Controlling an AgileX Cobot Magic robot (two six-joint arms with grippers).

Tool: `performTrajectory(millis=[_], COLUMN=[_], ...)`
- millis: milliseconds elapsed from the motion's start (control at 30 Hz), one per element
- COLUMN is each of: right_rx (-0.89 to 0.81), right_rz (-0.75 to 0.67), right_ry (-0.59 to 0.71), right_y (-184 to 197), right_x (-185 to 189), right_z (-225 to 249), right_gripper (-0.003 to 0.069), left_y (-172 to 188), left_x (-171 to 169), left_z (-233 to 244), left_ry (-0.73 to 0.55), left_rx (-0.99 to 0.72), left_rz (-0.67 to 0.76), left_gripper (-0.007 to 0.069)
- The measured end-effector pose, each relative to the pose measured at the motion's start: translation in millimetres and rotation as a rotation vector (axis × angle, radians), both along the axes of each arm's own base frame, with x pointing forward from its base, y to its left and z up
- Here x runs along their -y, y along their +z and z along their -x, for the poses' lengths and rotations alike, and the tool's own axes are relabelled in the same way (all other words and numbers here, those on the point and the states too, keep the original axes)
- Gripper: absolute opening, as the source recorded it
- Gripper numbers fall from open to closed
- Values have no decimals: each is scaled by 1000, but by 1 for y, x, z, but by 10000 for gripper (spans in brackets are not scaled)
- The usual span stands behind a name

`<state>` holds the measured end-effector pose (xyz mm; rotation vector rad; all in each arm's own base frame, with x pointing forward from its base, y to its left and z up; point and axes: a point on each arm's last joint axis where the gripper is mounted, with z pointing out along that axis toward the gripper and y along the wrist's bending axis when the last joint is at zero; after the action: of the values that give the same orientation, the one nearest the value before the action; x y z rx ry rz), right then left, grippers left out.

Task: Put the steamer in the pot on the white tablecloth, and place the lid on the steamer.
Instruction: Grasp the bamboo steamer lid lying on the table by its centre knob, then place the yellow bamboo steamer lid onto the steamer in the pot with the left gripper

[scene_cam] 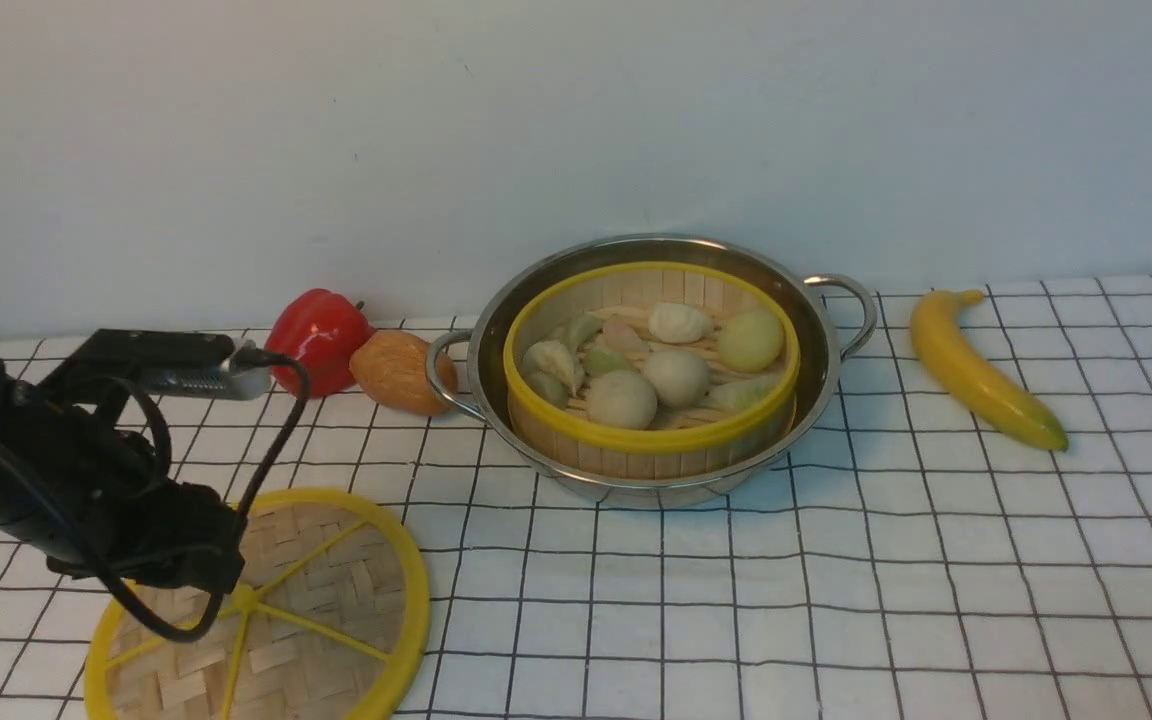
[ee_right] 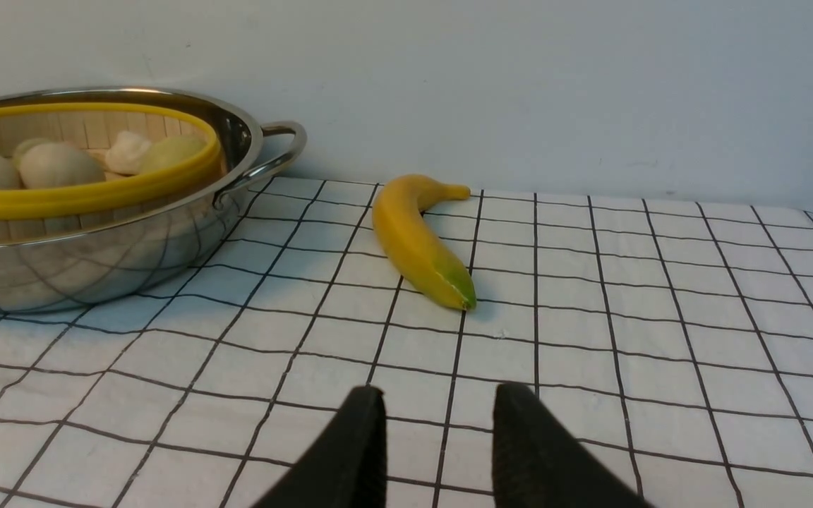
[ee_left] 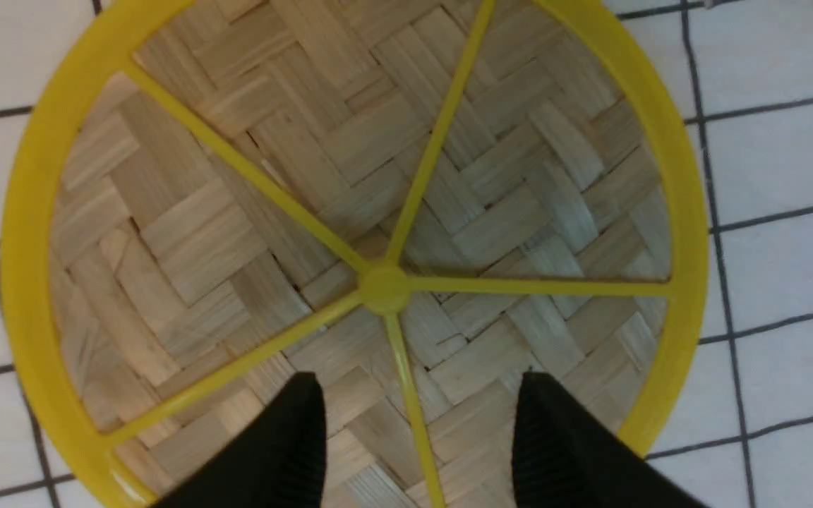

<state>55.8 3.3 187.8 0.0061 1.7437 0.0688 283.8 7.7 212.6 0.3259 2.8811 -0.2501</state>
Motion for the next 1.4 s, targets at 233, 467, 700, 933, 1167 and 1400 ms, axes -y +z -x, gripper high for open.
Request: performTrajectory(millis=[233,467,700,933,1167,1400], right_rx=[0,0,0,0,0,0], right_rz=[0,0,0,0,0,0], right_ry=[0,0,0,0,0,0], right_y=[0,0,0,0,0,0], right_x=[0,0,0,0,0,0], right_z=[0,0,0,0,0,0], right_gripper=[240,240,240,240,240,240], left_y=[-34,-44,-48,-49,-40,30], left_x=[0,13,13,11,13,14], left_z=[-13,-21,-24,-24,-26,-45], left_ry=[-25,-86,-81,-74,-87,-131], left_rx=[-70,-35,-29,-32,-67,-11], left_rz=[7,-30,-93,-104,-97,-95], left_gripper=[289,281,281,227,115,116])
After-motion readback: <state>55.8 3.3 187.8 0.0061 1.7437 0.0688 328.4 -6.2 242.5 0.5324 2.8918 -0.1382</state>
